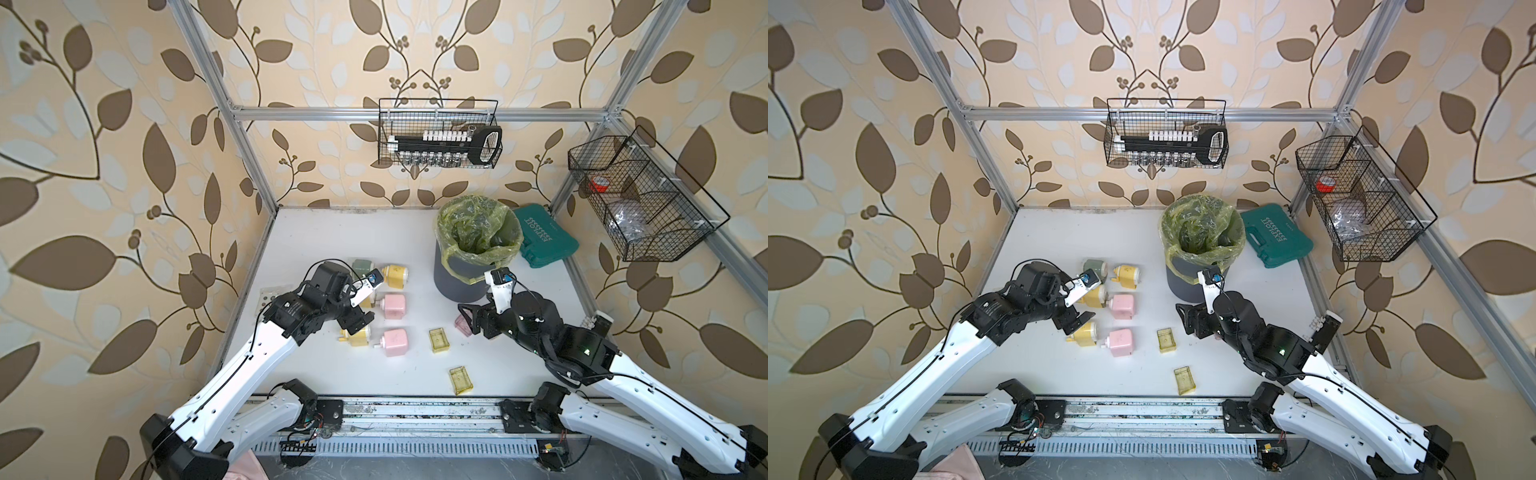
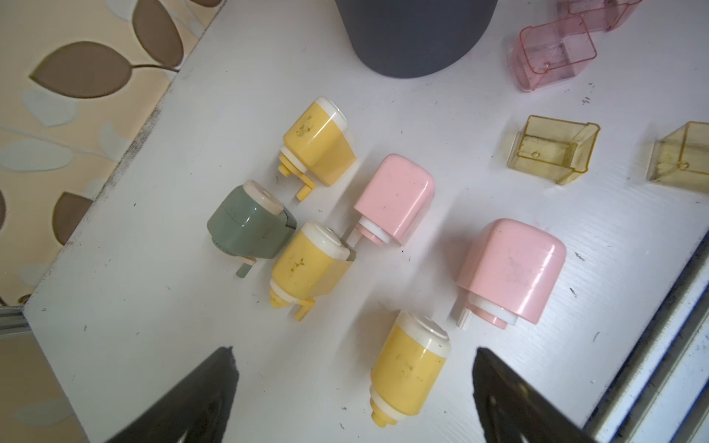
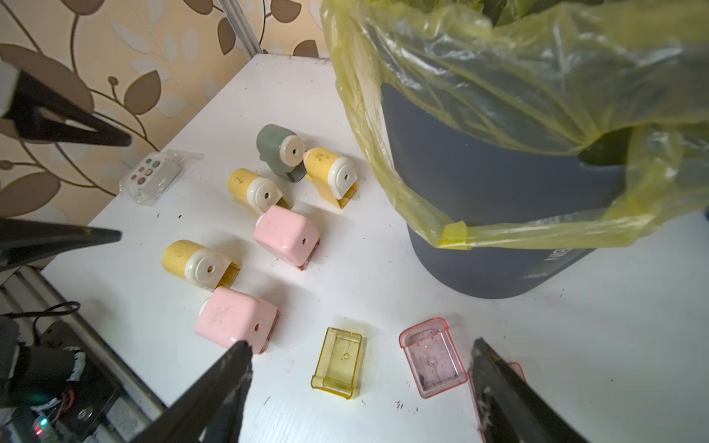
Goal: Take out the pencil sharpener tray and clean the shavings
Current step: Place the container at the center of the board, then pick up the pencil sharpener from the center of the board, then open the container of the pencil sharpener.
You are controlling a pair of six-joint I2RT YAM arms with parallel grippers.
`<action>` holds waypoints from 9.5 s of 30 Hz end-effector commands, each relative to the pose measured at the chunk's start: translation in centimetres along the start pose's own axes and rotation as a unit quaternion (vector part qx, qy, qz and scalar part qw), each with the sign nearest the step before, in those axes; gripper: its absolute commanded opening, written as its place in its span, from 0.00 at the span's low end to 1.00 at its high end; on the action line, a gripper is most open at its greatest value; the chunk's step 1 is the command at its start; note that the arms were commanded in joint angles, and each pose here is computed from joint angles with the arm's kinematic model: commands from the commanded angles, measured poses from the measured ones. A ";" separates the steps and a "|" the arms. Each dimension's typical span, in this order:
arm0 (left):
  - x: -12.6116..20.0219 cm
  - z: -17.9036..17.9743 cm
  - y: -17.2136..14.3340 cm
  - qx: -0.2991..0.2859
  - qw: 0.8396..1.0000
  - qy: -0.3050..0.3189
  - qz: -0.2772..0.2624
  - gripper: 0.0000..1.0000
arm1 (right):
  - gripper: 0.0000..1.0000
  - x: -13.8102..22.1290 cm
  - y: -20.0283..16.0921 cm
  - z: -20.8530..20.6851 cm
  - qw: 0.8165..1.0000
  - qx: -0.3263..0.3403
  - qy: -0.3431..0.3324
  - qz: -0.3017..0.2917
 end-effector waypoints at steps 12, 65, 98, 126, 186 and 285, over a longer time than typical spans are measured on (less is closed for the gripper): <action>-6.0 7.7 3.8 -0.036 0.990 -0.123 0.057 0.80 | 0.86 4.6 -1.4 -1.5 0.999 0.037 0.011 -0.004; -15.3 4.0 -5.7 -0.174 0.951 -0.152 0.205 0.52 | 0.82 6.6 -2.3 -2.5 0.998 0.047 0.012 -0.036; 4.8 -3.6 4.5 -0.222 0.954 -0.187 0.075 0.00 | 0.87 4.3 4.7 8.2 0.937 0.195 0.263 -0.123; 9.0 -9.5 8.0 -0.216 0.928 -0.303 -0.015 0.00 | 0.81 0.0 0.4 15.6 0.890 0.269 0.339 -0.144; 5.1 -8.8 6.8 -0.236 0.925 -0.294 -0.035 0.00 | 0.65 -7.6 -3.8 15.0 0.893 0.207 0.398 -0.037; 5.2 -9.3 5.5 -0.208 0.929 -0.302 -0.047 0.00 | 0.48 -4.1 -1.9 15.6 0.886 0.221 0.389 -0.120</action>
Point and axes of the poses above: each gripper's point midway between its finger pads, its own x axis back along the fingers, its own z axis along the line the jaws close on, y = z × x, the point moved 3 cm from there along x, back along the fingers, and after that the axes turned 1 degree about x, right-handed, at the moved point
